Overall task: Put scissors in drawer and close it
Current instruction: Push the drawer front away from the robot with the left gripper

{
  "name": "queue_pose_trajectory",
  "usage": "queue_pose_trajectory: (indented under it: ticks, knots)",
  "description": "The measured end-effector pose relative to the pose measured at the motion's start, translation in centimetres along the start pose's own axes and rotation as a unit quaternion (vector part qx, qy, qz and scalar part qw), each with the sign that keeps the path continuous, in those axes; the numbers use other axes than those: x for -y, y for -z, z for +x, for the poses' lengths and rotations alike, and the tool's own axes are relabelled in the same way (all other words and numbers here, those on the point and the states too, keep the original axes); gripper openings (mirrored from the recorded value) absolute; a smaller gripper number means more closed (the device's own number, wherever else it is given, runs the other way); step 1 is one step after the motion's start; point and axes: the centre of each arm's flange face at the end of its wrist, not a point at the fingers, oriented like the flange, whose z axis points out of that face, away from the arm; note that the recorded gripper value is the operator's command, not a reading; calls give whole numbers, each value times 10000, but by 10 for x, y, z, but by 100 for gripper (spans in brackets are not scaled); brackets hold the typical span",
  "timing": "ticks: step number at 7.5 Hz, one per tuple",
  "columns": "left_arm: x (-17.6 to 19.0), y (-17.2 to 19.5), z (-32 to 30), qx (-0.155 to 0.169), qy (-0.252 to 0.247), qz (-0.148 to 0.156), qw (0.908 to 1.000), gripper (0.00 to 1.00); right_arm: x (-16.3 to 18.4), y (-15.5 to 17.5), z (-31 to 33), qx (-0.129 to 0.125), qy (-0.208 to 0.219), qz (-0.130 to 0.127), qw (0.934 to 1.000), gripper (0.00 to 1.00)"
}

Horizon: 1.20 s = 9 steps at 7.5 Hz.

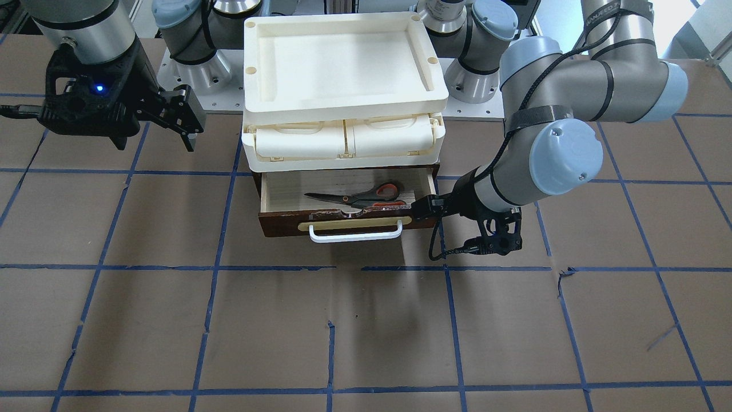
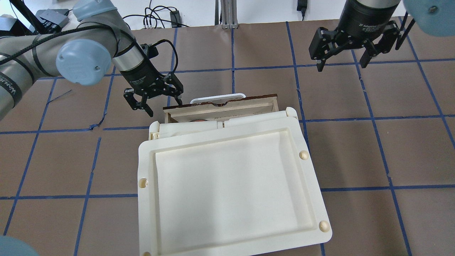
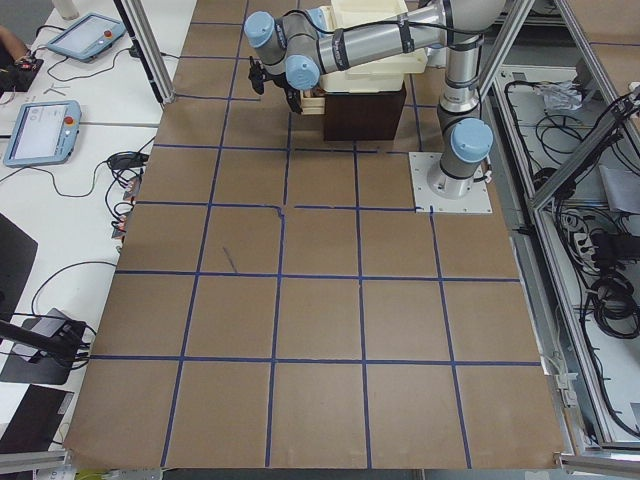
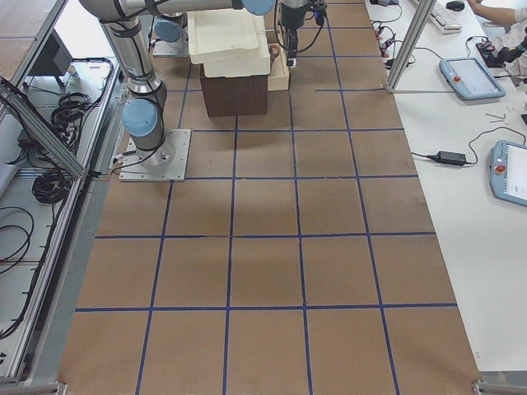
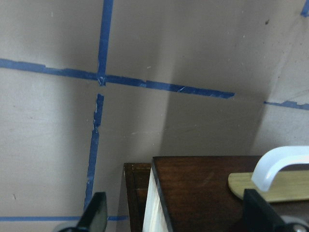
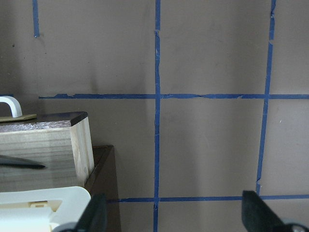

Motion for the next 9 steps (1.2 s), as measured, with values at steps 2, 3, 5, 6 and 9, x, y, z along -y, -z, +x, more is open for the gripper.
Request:
queue_pose_trajectory:
  ticks: [2, 3, 5, 6, 9]
  knots:
    - [-8, -2, -1, 27, 29, -161, 9999, 100, 0, -1, 0, 1, -14, -12, 10000, 100]
    - [-11, -7, -2, 37, 43, -234, 9997, 100, 0, -1, 0, -5, -24, -11, 10000, 100]
    - [-15, -15, -5, 56, 67, -348, 9994, 100, -1, 0, 0, -3, -25, 2, 10000, 100]
    - [-17, -18, -6, 68, 87, -431, 9990, 100, 0, 0, 0, -5, -13, 6, 10000, 100]
    - [-23, -24, -8, 107, 173, -710, 9973, 100, 0, 0, 0, 5, 8, -2, 10000, 100]
